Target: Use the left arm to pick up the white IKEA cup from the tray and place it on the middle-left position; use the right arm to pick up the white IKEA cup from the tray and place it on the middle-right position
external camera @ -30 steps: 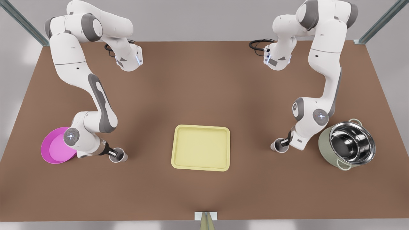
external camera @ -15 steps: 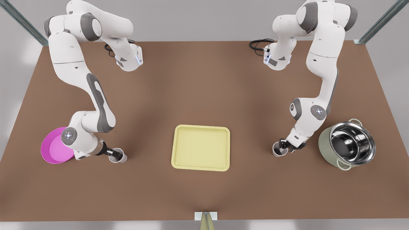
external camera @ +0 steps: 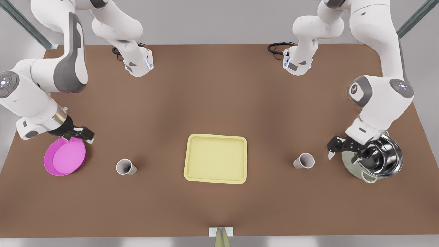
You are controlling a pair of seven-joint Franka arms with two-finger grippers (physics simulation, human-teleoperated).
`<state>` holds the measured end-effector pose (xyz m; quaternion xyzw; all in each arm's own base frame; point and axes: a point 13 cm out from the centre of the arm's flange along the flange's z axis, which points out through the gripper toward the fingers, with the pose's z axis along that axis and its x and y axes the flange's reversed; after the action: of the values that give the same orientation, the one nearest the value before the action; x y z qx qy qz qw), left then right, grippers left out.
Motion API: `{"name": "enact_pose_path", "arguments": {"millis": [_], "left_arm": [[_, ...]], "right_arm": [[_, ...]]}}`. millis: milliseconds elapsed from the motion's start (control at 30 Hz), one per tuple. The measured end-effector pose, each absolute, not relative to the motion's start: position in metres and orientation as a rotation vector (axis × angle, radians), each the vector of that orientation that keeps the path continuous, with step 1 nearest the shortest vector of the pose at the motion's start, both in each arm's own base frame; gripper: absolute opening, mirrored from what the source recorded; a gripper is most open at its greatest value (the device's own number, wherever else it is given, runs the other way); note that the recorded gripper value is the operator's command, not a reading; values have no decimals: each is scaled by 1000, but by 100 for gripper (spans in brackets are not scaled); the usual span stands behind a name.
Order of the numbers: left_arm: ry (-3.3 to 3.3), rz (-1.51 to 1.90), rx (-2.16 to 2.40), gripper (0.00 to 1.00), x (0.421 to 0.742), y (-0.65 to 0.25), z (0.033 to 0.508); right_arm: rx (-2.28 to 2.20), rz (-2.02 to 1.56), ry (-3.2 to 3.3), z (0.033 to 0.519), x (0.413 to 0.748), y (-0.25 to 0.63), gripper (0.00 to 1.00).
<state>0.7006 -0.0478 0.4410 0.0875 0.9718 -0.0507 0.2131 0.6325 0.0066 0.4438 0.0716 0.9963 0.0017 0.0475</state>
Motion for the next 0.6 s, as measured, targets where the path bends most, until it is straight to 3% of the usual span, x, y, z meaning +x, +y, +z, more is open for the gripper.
{"name": "enact_pose_path", "arguments": {"millis": [67, 233, 533, 600], "left_arm": [[2764, -115, 189, 100, 655, -9, 495], [2985, -89, 85, 100, 611, 27, 473], [3126, -98, 260, 100, 576, -70, 456], [3152, -94, 256, 100, 588, -75, 441]], "right_arm": [[195, -10, 3082, 442, 621, 4, 100], [144, -25, 3153, 436, 605, 1, 100], [69, -27, 3200, 430, 595, 2, 100], [56, -26, 3204, 430, 594, 2, 100]]}}
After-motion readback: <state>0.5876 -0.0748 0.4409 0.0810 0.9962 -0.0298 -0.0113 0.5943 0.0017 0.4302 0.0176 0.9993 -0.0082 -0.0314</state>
